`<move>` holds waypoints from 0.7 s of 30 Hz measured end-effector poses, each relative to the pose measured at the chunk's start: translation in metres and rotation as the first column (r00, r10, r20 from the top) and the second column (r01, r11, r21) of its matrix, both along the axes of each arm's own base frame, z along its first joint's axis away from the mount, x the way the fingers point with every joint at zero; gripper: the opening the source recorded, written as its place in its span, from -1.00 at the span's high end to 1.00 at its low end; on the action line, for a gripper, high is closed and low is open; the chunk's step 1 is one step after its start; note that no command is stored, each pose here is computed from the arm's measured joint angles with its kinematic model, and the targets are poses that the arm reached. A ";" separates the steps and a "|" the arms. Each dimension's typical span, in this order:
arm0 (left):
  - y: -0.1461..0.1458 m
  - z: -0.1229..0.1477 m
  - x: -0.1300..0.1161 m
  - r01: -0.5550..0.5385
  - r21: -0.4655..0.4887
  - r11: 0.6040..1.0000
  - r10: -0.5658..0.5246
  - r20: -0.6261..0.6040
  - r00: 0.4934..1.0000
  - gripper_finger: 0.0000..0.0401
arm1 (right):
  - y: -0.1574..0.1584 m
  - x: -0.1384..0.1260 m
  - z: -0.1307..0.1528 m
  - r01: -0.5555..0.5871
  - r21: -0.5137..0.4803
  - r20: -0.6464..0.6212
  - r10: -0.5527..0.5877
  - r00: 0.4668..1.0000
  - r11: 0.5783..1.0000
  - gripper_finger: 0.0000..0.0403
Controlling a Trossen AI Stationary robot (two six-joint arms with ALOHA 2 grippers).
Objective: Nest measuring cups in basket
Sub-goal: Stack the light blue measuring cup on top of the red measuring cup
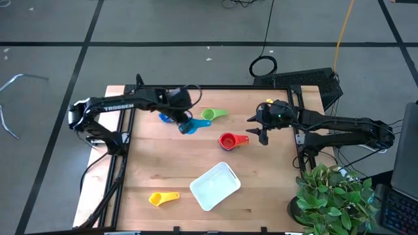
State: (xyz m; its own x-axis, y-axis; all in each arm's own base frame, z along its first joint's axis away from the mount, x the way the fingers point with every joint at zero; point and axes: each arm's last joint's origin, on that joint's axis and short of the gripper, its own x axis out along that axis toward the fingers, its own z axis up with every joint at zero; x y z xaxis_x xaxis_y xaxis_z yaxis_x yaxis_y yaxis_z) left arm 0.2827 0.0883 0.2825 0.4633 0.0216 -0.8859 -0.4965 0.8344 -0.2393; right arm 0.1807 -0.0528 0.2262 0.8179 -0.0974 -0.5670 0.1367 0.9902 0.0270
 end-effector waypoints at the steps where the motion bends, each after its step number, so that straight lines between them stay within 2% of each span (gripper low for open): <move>1: 0.002 0.002 0.006 0.011 0.001 1.000 -0.011 0.011 1.000 0.97 | 0.000 -0.001 -0.001 0.000 0.005 -0.015 0.000 1.000 1.000 -0.07; 7: 0.013 0.010 0.045 0.074 0.008 0.997 -0.075 0.051 0.996 0.97 | 0.001 -0.002 -0.003 0.010 0.015 -0.040 -0.009 0.999 1.000 -0.07; 10: 0.019 0.009 0.064 0.105 -0.003 0.995 -0.104 0.067 0.992 0.97 | -0.001 -0.003 -0.004 0.059 -0.014 -0.057 -0.060 0.997 0.998 -0.07; 16: 0.024 -0.002 0.096 0.151 -0.045 0.988 -0.145 0.111 0.983 0.97 | -0.006 -0.008 -0.008 0.163 -0.078 -0.119 -0.171 0.978 0.984 -0.07; 21: 0.020 -0.017 0.118 0.199 -0.074 0.977 -0.186 0.157 0.970 0.98 | -0.013 -0.012 -0.007 0.204 -0.080 -0.119 -0.213 0.970 0.976 -0.07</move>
